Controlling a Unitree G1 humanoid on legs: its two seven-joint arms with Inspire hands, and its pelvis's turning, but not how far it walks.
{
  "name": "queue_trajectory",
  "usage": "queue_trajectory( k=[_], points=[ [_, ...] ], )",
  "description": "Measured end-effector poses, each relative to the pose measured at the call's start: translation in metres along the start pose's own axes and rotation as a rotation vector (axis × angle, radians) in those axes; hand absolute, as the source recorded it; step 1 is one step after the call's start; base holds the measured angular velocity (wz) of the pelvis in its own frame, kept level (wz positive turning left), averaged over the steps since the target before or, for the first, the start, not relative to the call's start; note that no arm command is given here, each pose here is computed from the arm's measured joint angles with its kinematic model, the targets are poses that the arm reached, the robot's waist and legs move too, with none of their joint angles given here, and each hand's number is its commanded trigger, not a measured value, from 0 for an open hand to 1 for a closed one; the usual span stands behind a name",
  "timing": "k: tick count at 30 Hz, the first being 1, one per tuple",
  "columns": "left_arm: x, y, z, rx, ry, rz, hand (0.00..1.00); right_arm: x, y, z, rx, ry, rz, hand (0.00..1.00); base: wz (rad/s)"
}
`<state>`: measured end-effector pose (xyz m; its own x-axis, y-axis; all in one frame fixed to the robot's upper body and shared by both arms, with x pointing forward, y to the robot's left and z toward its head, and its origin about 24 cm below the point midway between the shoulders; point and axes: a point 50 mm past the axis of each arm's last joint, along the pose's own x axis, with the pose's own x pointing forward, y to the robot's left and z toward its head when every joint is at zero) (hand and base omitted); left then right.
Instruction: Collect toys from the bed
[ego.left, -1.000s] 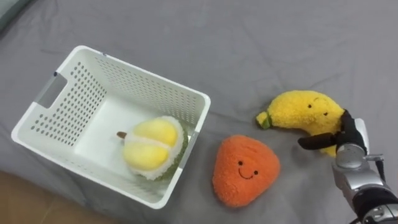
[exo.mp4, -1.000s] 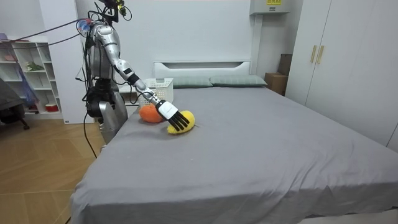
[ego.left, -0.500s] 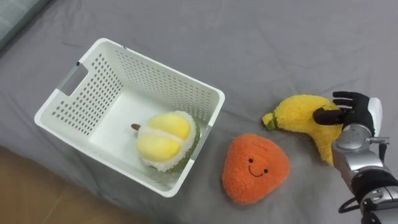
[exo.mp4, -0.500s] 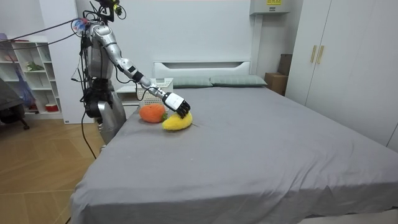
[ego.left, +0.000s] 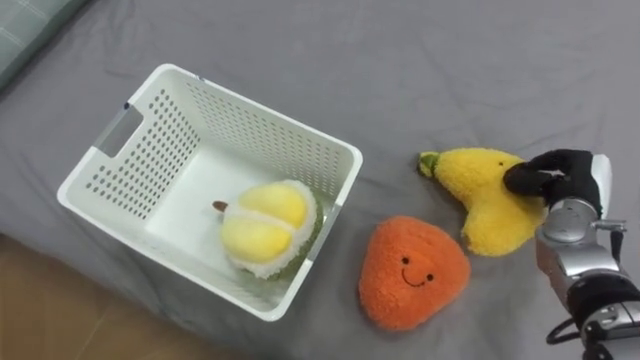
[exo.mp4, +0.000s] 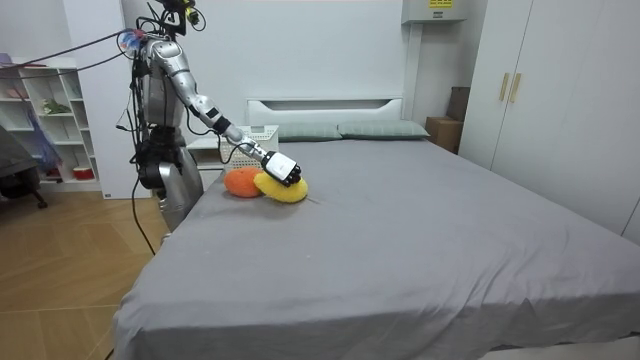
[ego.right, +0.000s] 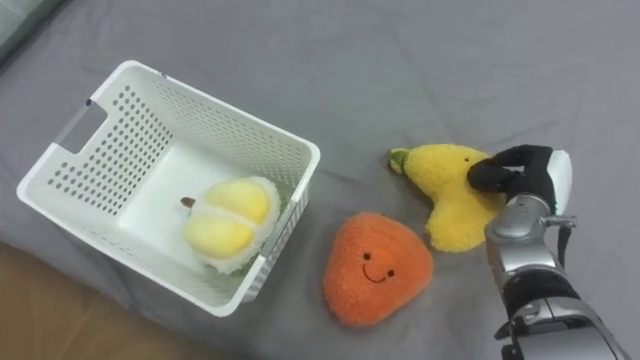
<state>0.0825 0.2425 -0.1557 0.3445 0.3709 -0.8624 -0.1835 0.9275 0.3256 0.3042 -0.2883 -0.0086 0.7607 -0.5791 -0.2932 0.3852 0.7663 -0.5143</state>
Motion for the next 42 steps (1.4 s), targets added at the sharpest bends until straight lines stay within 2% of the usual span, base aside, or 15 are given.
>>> queue_trajectory(
  k=[3,8,15,24,27,35,42],
  points=[
    [0.0,0.0,0.001,-0.001,-0.003,0.001,0.0,-0.002,-0.001,-0.013,-0.044,0.027,0.038,1.0,-0.09],
    [0.0,0.0,0.001,-0.001,-0.01,-0.002,0.0,-0.005,-0.007,-0.033,-0.214,0.029,0.077,1.0,-0.02],
    [0.0,-0.001,0.005,0.016,-0.033,-0.024,0.0,-0.006,-0.004,-0.033,-0.258,0.014,0.089,1.0,0.0],
    [0.001,0.004,0.014,0.015,-0.07,-0.014,0.0,-0.011,0.008,0.005,-0.267,-0.199,0.119,1.0,-0.06],
    [0.001,0.009,0.01,0.001,-0.059,0.003,0.0,-0.024,0.015,0.029,-0.253,-0.358,0.133,1.0,-0.16],
    [0.0,0.014,0.004,-0.024,-0.044,0.02,0.0,-0.045,0.019,0.063,-0.197,-0.543,0.15,1.0,-0.01],
    [-0.002,0.026,-0.012,-0.079,0.003,0.064,0.0,-0.068,0.012,0.072,-0.157,-0.638,0.173,1.0,-0.02]
  ],
)
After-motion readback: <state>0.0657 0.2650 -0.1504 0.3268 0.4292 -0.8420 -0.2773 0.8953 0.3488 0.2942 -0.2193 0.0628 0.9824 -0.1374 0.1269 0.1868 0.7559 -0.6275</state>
